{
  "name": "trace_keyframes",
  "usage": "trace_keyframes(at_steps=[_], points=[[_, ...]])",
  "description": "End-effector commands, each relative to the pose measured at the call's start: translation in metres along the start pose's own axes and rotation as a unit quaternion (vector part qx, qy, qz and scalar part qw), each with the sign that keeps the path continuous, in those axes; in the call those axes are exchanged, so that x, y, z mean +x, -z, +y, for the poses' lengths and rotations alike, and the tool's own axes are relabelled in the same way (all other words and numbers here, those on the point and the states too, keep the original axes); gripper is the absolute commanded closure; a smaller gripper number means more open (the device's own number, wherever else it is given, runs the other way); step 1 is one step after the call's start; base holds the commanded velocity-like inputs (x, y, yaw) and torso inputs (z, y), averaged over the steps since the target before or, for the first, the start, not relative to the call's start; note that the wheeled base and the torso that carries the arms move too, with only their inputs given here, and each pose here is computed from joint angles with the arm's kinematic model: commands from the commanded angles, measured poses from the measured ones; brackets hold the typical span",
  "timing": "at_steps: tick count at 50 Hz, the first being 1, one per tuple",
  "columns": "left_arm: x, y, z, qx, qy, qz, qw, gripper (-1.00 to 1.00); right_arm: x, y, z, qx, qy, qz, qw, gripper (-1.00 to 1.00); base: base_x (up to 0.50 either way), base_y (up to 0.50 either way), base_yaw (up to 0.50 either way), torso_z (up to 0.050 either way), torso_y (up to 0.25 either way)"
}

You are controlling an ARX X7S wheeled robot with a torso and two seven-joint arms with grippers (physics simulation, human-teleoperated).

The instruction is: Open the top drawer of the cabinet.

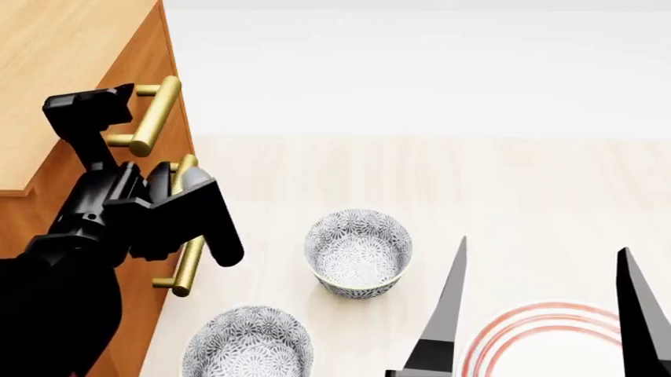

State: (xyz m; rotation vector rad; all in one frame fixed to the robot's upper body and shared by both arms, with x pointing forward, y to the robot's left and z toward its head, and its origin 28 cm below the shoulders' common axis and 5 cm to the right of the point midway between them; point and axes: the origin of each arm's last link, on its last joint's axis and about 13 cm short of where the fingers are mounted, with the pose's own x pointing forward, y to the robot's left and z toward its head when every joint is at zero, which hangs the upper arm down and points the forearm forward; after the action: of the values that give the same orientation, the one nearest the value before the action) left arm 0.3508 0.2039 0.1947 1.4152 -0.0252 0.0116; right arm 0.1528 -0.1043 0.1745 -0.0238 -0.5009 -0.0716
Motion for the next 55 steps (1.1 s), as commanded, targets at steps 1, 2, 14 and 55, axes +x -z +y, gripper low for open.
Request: trace_keyframes(at_steps=[1, 2, 14, 55], points=[[0.010, 0.000, -0.002, 0.008, 0.009, 0.010, 1.000, -1.00, 0.000, 0.000, 0.000, 0.001, -0.001, 0.000, 1.000, -1.00, 0.00, 0.00, 0.00, 0.000, 0.000], [0.012, 0.000, -0.003, 0.010, 0.009, 0.010, 1.000, -1.00, 0.001, 0.000, 0.000, 0.001, -0.001, 0.000, 1.000, -1.00, 0.00, 0.00, 0.00, 0.000, 0.000], [0.019, -0.001, -0.004, 0.000, 0.011, 0.021, 1.000, -1.00, 0.001, 0.002, 0.001, 0.003, -0.003, 0.002, 1.000, -1.00, 0.00, 0.00, 0.00, 0.000, 0.000], [0.029, 0.004, -0.016, 0.024, 0.025, 0.048, 0.998, 1.00, 0.002, 0.002, 0.002, 0.007, -0.005, -0.006, 1.000, -1.00, 0.00, 0.00, 0.00, 0.000, 0.000]])
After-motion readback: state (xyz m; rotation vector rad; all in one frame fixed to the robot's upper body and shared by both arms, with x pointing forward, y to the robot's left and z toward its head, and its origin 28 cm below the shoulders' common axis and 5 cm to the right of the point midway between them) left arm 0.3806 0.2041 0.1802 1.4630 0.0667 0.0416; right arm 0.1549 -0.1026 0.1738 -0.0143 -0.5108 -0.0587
